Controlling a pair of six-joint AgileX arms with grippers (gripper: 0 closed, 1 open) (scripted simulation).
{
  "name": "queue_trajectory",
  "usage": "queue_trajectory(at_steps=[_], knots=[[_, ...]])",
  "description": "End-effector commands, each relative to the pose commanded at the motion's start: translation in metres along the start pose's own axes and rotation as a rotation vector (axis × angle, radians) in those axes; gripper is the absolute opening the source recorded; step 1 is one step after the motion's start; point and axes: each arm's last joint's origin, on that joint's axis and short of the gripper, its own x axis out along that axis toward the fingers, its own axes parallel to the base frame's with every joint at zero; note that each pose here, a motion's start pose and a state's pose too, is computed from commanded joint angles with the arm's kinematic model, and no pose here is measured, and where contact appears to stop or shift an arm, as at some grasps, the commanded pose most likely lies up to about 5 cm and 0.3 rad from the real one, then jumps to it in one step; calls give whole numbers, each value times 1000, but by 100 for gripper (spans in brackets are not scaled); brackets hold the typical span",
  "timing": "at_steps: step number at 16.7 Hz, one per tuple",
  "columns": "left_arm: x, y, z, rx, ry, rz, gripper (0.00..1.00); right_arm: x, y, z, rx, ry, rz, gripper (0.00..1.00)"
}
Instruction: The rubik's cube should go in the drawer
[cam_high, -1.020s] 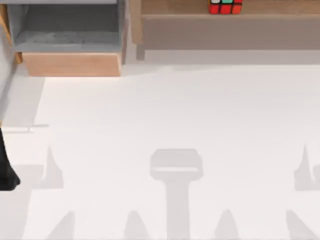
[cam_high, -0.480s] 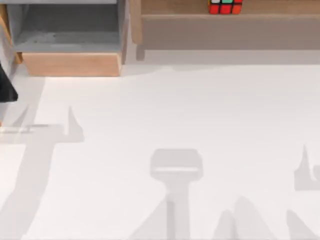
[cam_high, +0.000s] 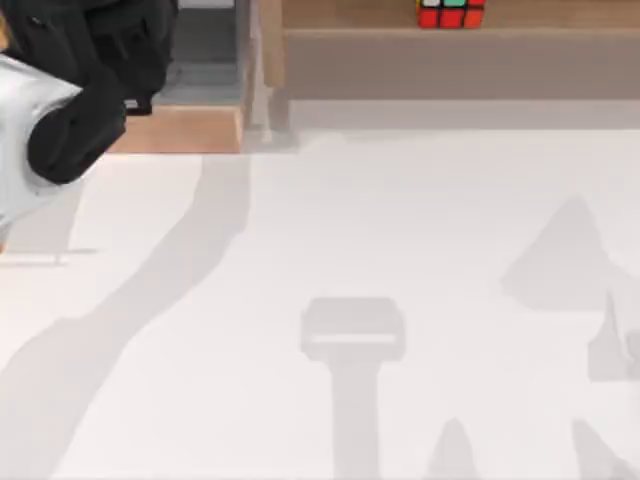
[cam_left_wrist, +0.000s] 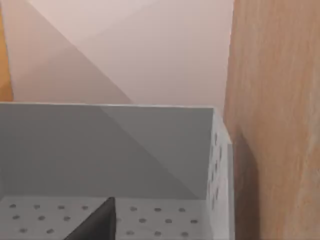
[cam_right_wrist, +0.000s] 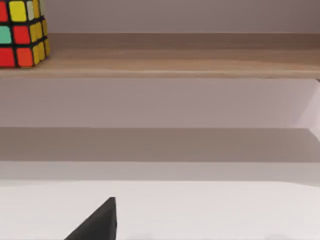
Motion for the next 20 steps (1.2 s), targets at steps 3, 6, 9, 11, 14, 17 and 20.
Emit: queue_trajectory(at_steps=[3, 6, 9, 11, 14, 17, 20], knots=[[46, -77, -38, 10, 20, -1, 100, 0, 0, 0, 0, 0, 0, 100], [68, -147, -91, 22, 32, -3, 100, 0, 0, 0, 0, 0, 0, 100], [72, -197, -140, 28, 33, -5, 100, 0, 0, 0, 0, 0, 0, 100], [70, -219, -163, 26, 28, -7, 100, 0, 0, 0, 0, 0, 0, 100], [67, -233, -178, 22, 23, -7, 100, 0, 0, 0, 0, 0, 0, 100], [67, -233, -178, 22, 23, -7, 100, 0, 0, 0, 0, 0, 0, 100], [68, -231, -178, 25, 26, -5, 100, 0, 0, 0, 0, 0, 0, 100]])
